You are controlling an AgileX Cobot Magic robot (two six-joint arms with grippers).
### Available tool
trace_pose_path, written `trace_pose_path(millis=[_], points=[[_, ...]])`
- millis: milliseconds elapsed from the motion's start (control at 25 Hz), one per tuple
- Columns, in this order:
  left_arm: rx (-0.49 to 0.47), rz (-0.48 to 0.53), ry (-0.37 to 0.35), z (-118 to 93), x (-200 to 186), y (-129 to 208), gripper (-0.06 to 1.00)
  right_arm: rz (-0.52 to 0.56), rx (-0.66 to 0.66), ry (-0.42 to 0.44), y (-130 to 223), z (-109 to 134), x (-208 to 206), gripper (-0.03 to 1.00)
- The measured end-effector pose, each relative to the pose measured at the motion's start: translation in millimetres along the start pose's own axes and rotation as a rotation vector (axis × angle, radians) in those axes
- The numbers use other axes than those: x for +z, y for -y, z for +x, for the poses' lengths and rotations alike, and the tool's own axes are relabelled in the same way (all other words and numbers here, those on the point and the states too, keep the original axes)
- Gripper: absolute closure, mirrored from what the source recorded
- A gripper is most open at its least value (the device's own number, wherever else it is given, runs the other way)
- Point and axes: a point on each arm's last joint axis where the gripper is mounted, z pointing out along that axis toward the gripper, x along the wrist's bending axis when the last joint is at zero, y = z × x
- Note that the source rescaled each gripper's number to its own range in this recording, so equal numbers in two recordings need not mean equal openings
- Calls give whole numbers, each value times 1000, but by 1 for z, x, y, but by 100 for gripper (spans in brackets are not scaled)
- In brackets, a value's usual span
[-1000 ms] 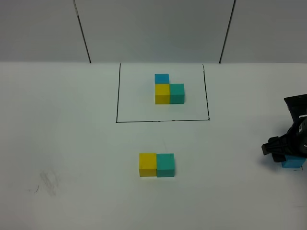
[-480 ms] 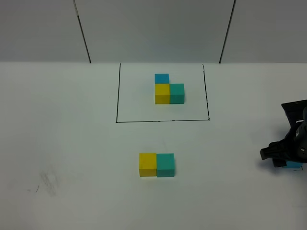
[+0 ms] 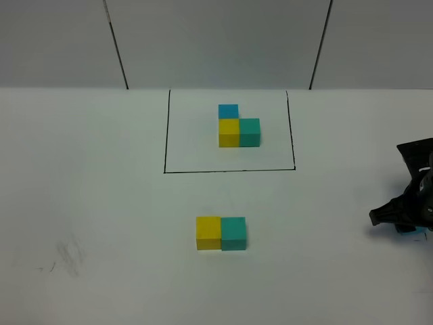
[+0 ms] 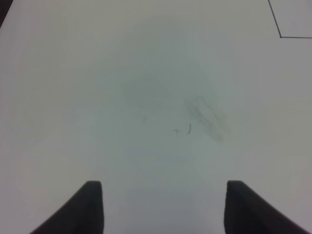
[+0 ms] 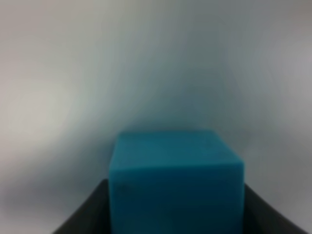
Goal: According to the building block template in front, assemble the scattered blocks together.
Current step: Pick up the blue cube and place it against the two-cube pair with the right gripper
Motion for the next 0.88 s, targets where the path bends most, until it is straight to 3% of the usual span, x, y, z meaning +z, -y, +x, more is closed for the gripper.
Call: trace_pose_path(millis=[200,360,480,720,880], points=[[0,0,0,0,0,0,74,-95,47,-4,-5,2,-40,96],[0,0,-1,0,0,0,74,-127,159,-92,-15,24,-71,96],[0,0,-1,0,0,0,74,-107,153,-159,-31,51,-90,96],[0,0,-1,0,0,0,74,-78,52,-209,-63,115,-117,96],[0,0,-1,0,0,0,74,-74,124,-213,-76,158,-116,96]])
